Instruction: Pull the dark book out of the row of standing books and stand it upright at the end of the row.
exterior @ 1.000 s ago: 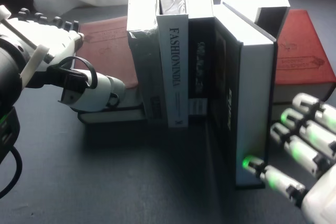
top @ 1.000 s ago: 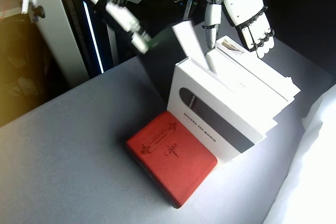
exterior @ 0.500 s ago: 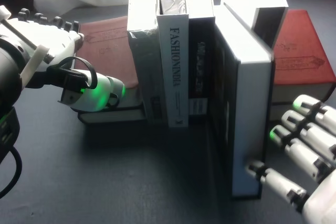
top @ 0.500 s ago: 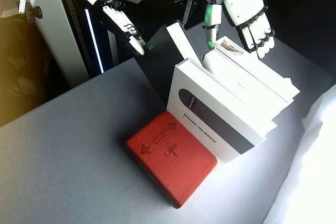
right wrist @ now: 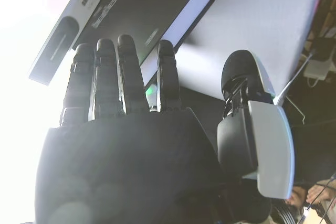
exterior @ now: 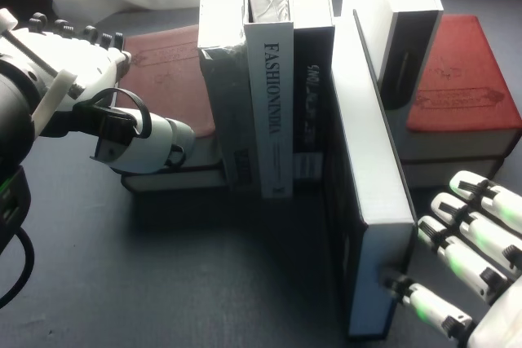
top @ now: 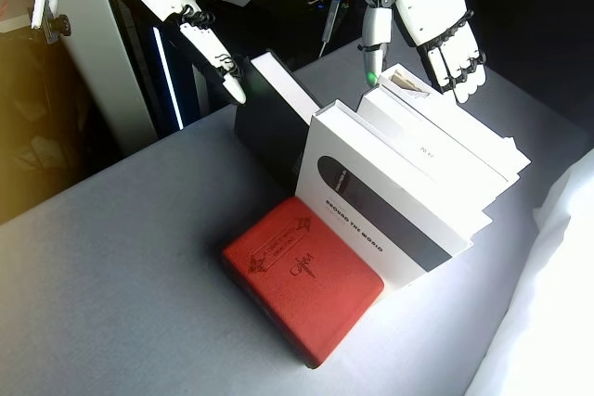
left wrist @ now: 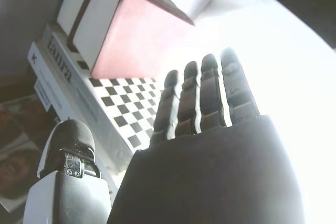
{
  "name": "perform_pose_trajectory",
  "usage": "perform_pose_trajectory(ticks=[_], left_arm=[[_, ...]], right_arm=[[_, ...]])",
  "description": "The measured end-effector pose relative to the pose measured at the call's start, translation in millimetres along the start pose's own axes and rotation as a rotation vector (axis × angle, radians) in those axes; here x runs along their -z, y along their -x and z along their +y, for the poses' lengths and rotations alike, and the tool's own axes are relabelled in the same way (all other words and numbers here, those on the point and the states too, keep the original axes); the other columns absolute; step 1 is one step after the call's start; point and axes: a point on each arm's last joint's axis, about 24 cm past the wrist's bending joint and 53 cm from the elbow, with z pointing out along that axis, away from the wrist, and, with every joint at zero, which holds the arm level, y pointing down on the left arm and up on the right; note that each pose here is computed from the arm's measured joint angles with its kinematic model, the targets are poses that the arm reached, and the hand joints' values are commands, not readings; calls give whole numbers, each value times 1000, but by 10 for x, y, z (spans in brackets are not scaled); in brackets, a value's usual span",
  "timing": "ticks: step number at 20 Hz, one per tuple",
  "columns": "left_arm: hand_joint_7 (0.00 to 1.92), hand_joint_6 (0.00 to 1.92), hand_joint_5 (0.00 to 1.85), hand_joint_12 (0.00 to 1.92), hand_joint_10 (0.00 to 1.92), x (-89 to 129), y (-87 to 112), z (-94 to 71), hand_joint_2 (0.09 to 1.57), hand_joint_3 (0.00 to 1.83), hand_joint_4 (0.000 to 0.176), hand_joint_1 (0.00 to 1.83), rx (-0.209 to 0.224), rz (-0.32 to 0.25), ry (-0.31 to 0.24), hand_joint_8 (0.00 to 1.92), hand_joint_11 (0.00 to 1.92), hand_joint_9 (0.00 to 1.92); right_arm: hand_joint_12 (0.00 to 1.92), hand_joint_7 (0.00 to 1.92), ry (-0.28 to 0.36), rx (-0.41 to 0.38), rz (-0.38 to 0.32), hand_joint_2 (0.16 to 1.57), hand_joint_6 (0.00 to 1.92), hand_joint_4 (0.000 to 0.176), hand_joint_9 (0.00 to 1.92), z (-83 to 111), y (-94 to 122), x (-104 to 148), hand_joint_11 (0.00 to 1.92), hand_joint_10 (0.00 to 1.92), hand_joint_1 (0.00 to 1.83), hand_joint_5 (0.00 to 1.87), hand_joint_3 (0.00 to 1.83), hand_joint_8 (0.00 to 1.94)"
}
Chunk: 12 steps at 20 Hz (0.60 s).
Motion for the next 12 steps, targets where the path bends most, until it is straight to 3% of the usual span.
perform_pose_trajectory(ticks=[5,8,12], left_arm=[[56,0,55,41,2,0,0,0,1169,0,0,0,0,0,0,1,16,36],[54,2,63,43,0,0,0,0,1178,2,0,0,0,0,0,0,7,28],[59,4,57,27,7,0,0,-1,1182,2,0,0,1,0,0,8,17,33]], right_arm=[[100,126,1,4,4,1235,1,0,79,-1,-22,-11,0,0,0,127,1,1],[101,132,0,12,54,1235,2,0,82,-7,-176,-52,0,3,0,133,0,1],[135,137,7,18,19,1233,1,0,92,8,-94,-56,0,3,0,140,0,3]])
